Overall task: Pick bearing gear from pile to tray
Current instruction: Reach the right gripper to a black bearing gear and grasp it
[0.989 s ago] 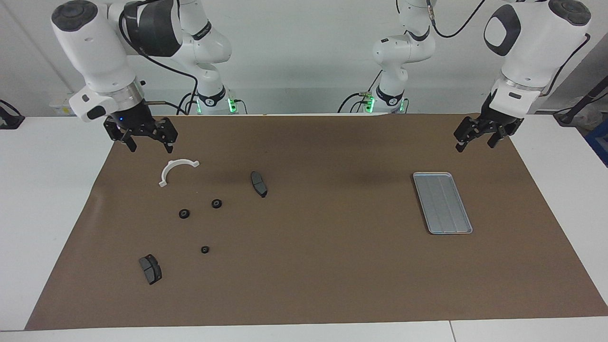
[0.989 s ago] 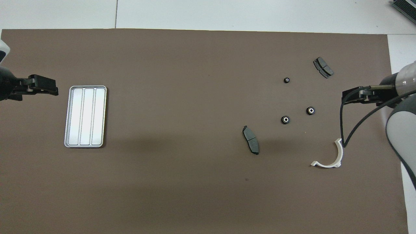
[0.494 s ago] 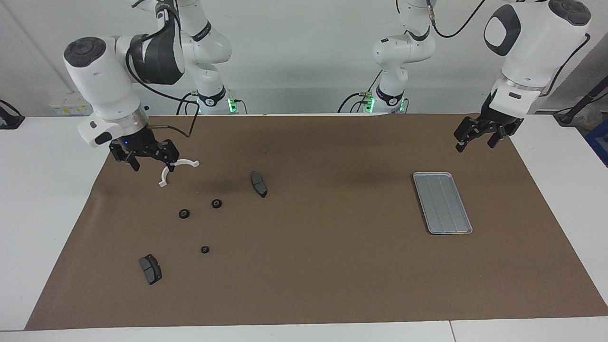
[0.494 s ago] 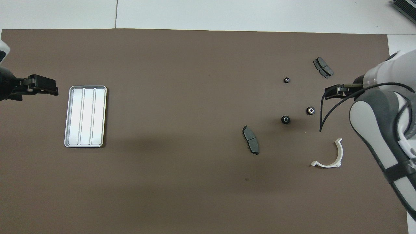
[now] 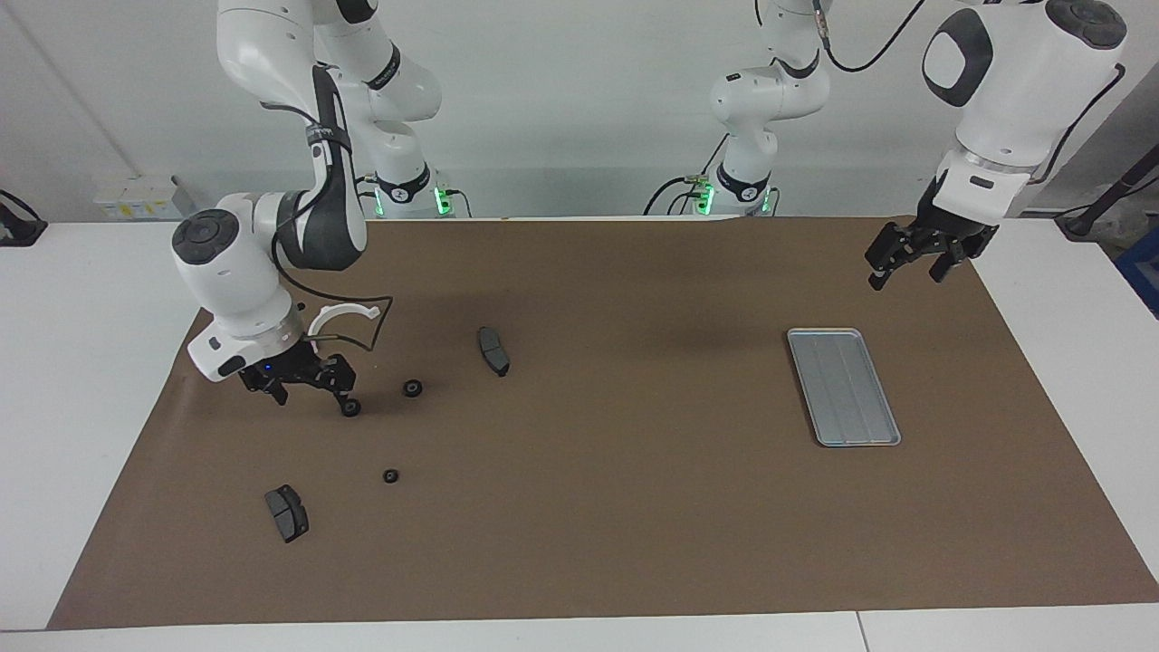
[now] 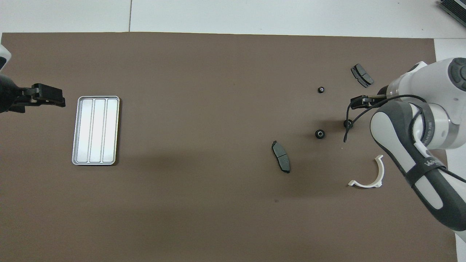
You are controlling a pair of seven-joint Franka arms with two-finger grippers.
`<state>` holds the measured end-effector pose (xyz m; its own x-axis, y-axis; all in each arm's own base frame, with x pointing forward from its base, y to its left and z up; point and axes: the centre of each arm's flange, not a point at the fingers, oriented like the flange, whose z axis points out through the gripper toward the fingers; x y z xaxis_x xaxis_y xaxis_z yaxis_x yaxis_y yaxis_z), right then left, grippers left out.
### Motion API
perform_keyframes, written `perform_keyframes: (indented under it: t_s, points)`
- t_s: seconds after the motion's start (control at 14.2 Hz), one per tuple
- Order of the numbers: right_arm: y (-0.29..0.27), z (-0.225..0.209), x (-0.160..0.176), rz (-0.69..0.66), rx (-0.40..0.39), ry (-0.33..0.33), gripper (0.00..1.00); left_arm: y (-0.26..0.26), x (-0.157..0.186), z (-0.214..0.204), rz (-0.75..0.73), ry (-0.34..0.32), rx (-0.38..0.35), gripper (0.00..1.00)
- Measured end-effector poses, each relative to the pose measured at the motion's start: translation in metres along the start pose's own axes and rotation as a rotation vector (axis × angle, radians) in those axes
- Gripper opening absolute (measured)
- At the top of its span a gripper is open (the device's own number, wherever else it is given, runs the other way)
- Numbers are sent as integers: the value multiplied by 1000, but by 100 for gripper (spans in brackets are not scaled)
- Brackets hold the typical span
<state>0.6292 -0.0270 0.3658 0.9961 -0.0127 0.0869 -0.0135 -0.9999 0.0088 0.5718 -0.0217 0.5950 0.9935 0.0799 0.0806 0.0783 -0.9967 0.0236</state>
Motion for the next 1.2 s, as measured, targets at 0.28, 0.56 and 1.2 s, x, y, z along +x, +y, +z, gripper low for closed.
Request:
perform_keyframes:
  t_s: [0.28, 0.56, 1.2]
  points:
    - [-3, 39, -9, -20, 4, 1, 100, 0, 0, 0, 0, 0, 0, 100]
    - [-7, 67, -26, -27, 7, -11, 100, 0, 0, 0, 0, 0, 0, 100]
    - [-10, 75, -40, -35, 9, -40, 56, 0, 0, 0, 0, 0, 0, 100]
